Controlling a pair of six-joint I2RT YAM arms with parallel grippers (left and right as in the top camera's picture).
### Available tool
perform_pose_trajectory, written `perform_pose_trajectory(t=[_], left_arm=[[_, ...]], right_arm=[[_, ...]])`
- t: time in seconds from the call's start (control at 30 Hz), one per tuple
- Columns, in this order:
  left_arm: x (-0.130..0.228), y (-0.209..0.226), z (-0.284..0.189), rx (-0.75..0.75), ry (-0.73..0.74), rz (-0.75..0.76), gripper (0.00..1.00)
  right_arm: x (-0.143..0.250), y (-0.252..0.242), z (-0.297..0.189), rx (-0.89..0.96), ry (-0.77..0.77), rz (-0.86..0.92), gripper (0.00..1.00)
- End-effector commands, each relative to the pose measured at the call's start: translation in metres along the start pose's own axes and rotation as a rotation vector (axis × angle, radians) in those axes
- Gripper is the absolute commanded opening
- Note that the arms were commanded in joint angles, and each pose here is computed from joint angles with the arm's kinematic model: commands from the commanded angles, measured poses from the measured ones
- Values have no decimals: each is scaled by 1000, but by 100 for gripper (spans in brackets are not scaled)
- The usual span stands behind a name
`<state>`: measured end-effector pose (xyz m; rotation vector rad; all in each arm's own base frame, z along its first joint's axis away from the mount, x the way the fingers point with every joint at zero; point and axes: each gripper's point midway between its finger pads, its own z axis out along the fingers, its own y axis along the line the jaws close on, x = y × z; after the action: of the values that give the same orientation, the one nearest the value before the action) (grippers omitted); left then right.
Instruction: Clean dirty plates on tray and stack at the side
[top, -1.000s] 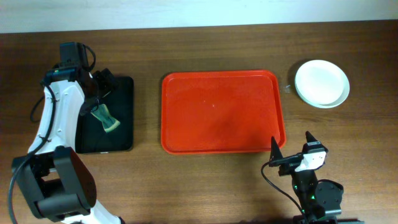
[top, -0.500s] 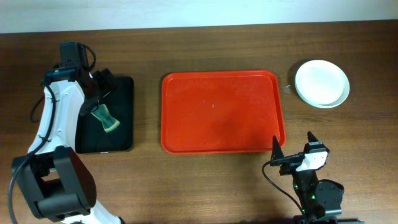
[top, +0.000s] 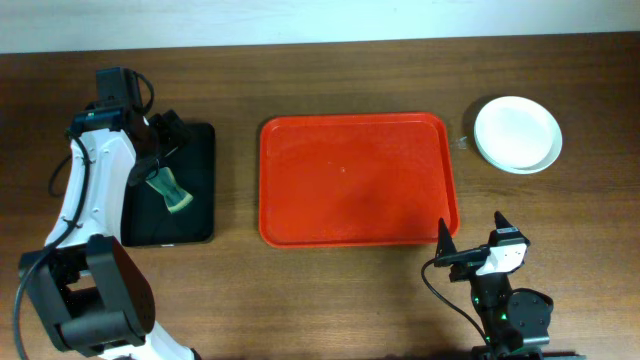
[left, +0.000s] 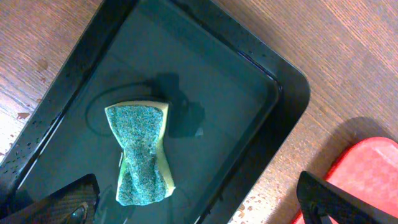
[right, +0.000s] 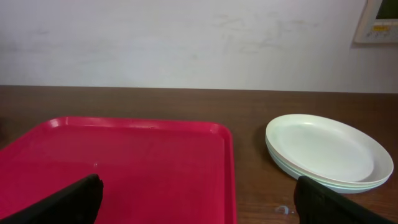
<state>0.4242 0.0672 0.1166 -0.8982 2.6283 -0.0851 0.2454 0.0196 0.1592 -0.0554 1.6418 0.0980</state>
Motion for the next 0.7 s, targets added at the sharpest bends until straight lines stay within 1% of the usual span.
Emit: perform_pose_trajectory(t=[0.0,0.1,0.23,0.3,0.4,0.43,0.47,0.53,0.6,0.67], left_arm=[[-3,0,-4,8,-8,-5,99],[-7,-2,-17,22,-39,-4,99],[-7,12,-63,-16,-123,-5,99],[1,16,-81,14,-175,-7,99],[11,16,-93,85,-270,-3,99],[17,11,-98,142,-307,45,99],[25,2,-106,220,-367,126,99],[36,-8,-119,314,-460,228,99],[55,-14,-138,413,-594,354,99],[74,-5,-149,456,-693,371,99]], right_arm=[[2,-4,0,19,2,6,99],[2,-4,0,19,2,6,99],[2,-4,0,19,2,6,99],[2,-4,0,18,2,6,98],[2,-4,0,18,2,6,99],[2,-4,0,19,2,6,98],[2,-4,0,19,2,6,99],[2,-4,0,18,2,6,98],[2,-4,0,19,2,6,98],[2,-4,0,19,2,6,98]])
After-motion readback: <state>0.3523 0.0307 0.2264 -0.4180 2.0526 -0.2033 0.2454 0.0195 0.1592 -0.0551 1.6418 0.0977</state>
